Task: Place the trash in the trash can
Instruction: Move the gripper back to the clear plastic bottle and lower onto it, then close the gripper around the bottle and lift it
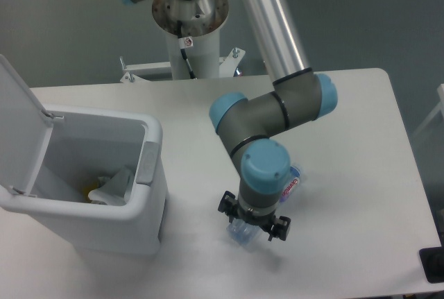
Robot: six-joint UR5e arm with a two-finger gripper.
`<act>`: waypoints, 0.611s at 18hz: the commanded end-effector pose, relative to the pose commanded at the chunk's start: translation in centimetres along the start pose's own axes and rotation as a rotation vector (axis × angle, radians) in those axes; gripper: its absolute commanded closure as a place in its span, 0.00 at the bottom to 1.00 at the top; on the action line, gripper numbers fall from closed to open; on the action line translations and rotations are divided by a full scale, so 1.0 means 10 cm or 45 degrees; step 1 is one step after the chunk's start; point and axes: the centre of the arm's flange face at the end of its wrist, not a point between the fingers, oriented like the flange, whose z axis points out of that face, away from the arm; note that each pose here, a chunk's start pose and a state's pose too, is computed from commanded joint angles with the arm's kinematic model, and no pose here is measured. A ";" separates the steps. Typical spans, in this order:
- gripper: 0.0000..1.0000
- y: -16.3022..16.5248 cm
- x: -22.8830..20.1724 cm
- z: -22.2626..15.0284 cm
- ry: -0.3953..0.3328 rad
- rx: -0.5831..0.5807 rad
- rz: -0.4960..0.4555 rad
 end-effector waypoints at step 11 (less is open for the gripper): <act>0.29 -0.12 -0.01 0.13 -0.061 -0.049 0.027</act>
